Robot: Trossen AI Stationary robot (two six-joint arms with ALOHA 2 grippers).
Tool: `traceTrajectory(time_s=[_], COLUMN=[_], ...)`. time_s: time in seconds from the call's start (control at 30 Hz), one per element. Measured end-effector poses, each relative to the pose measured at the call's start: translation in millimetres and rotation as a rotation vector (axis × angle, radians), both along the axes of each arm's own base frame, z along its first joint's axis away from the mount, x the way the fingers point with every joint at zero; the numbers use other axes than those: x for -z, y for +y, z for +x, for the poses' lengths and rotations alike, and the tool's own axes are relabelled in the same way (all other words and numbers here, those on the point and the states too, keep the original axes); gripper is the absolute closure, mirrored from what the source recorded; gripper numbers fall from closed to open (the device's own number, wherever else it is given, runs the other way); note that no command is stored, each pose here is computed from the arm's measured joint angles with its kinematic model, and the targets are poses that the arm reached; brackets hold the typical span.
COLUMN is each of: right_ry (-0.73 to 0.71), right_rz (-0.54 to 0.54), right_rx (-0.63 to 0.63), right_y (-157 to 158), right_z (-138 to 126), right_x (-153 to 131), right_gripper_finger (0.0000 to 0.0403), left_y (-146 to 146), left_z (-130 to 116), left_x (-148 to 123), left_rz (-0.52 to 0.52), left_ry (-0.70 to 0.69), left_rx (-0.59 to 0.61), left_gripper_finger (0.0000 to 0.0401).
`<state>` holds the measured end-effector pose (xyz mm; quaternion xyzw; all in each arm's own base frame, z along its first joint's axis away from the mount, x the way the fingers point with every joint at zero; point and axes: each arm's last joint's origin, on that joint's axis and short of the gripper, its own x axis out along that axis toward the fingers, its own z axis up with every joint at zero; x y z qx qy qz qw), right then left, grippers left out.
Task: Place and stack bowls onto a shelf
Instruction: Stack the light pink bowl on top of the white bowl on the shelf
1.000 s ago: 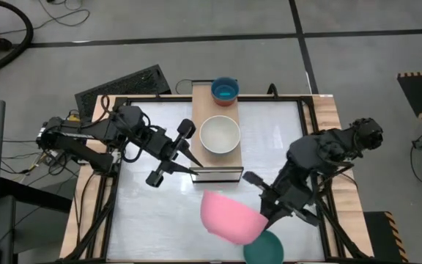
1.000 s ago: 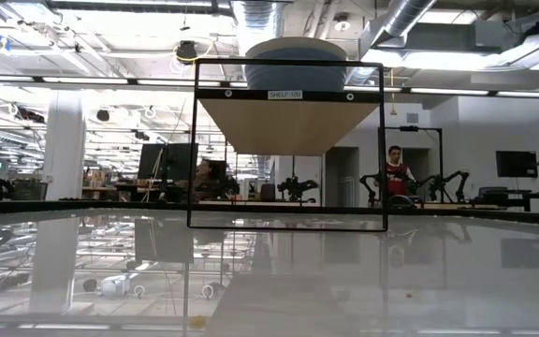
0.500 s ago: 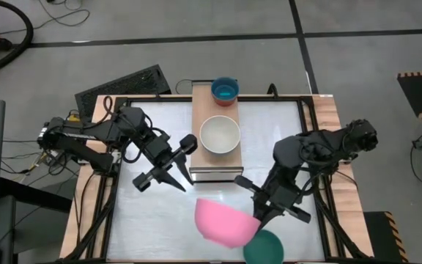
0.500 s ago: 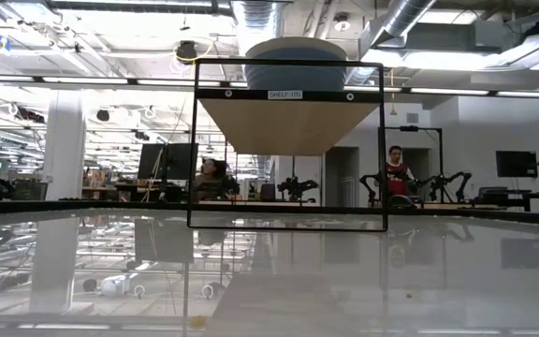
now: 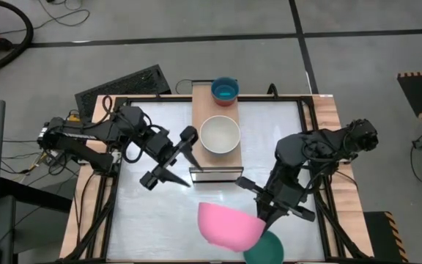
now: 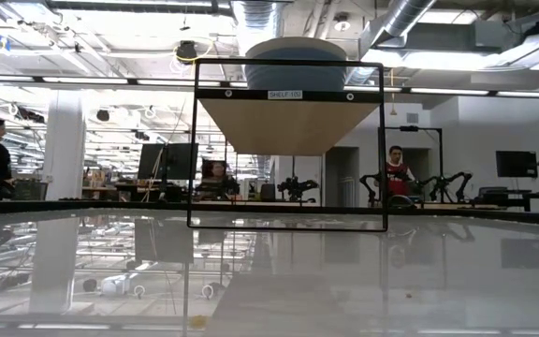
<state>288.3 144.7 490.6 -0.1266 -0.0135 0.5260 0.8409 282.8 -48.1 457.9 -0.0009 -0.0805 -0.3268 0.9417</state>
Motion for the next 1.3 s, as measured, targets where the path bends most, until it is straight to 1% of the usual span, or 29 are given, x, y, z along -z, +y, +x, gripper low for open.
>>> traceTrajectory(time_s=[0.1,0.23,0.33,0.5,0.67,0.8,0.93,1.03,1.2,1.3], right_ry=[0.000,-0.005,-0.003,0.024,0.023,0.013,0.008,0.012,0.019,0.023], right_rz=[0.004,0.010,0.016,0.024,0.028,0.040,0.040,0.037,0.033,0.031], right_rx=[-0.008,-0.009,-0.027,-0.040,-0.067,-0.090,-0.097,-0.094,-0.065,-0.039], right_y=[-4,-12,-17,-20,-16,-12,-10,-11,-19,-27], right_z=[2,5,13,22,18,10,8,9,13,16], right_x=[0,-1,3,8,7,1,0,1,2,3], right_gripper_finger=[0.0377,0.0377,0.0377,0.0377,0.0377,0.0377,0.0377,0.0377,0.0377,0.0377], left_y=[-2,-2,-3,-7,-8,-8,-9,-9,-10,-11], left_z=[-2,-1,7,24,25,23,23,25,29,30], left_x=[-1,0,2,12,13,10,7,9,12,10], left_rz=[-0.012,-0.033,-0.069,-0.100,-0.093,-0.092,-0.095,-0.102,-0.126,-0.134], left_ry=[0.007,0.027,0.031,0.060,0.064,0.039,-0.001,0.016,0.036,0.021], left_rx=[0.071,0.076,0.089,0.186,0.251,0.266,0.265,0.264,0.273,0.288], left_gripper_finger=[0.0189,0.0188,0.0188,0.0188,0.0188,0.0188,0.0188,0.0188,0.0188,0.0188])
